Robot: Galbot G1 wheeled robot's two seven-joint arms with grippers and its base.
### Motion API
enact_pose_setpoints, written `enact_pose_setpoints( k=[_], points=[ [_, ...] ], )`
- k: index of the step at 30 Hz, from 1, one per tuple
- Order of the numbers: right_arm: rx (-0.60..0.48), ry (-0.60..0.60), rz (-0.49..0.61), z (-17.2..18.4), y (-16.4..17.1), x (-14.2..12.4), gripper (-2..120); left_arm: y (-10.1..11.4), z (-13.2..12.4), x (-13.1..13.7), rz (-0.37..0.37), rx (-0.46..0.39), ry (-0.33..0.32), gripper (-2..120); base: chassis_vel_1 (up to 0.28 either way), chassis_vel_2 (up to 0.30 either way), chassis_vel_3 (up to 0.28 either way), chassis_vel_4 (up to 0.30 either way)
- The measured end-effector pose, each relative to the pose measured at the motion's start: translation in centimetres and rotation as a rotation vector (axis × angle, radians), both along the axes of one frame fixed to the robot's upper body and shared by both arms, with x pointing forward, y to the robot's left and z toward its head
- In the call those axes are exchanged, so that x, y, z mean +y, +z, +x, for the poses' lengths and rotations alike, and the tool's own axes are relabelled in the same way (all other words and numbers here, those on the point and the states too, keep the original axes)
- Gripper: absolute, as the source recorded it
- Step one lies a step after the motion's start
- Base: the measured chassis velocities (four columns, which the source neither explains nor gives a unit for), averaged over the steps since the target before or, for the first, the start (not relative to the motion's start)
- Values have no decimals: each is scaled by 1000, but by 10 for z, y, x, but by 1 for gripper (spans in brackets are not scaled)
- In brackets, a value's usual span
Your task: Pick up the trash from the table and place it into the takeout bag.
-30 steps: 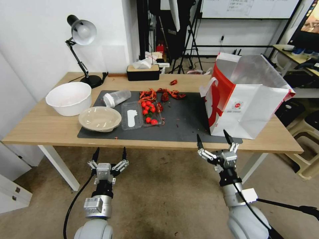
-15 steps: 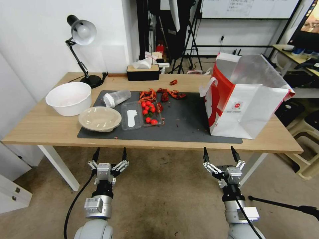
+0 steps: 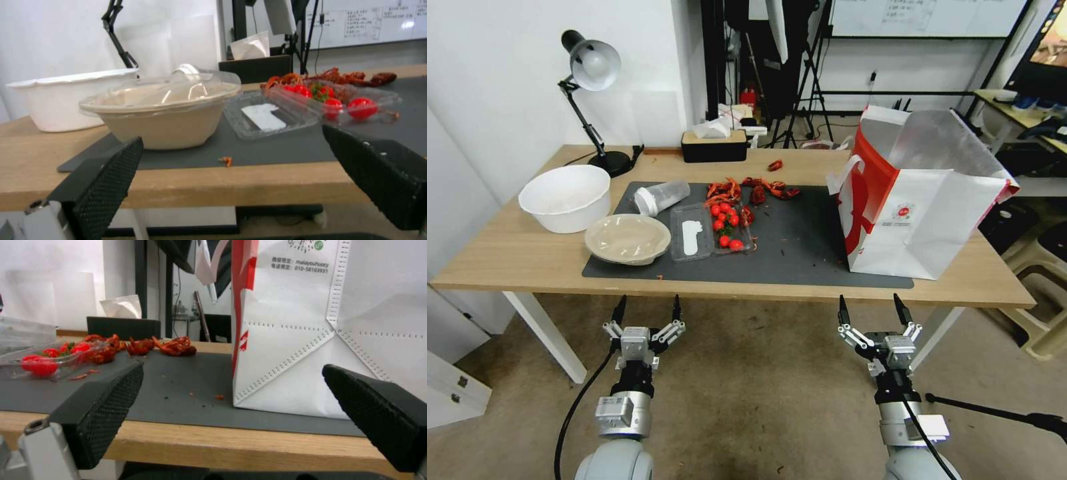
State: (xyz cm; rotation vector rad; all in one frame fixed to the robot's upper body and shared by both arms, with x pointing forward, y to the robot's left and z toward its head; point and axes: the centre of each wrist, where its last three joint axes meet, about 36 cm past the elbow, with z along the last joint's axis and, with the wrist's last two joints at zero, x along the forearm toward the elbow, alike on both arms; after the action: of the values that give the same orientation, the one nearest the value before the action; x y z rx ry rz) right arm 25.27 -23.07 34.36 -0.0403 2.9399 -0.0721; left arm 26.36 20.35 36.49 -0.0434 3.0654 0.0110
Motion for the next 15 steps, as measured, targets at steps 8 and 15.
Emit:
enact_pose_setpoints(
  k=[8, 15],
  points=[
    [-6, -4, -2, 2, 1, -1, 100, 22, 17, -1, -206, 10, -8, 100, 0, 0, 0, 0],
    [-25, 4, -6, 11, 5, 1, 100, 66, 38, 11, -505, 115, -55, 100, 0, 0, 0, 0]
  ],
)
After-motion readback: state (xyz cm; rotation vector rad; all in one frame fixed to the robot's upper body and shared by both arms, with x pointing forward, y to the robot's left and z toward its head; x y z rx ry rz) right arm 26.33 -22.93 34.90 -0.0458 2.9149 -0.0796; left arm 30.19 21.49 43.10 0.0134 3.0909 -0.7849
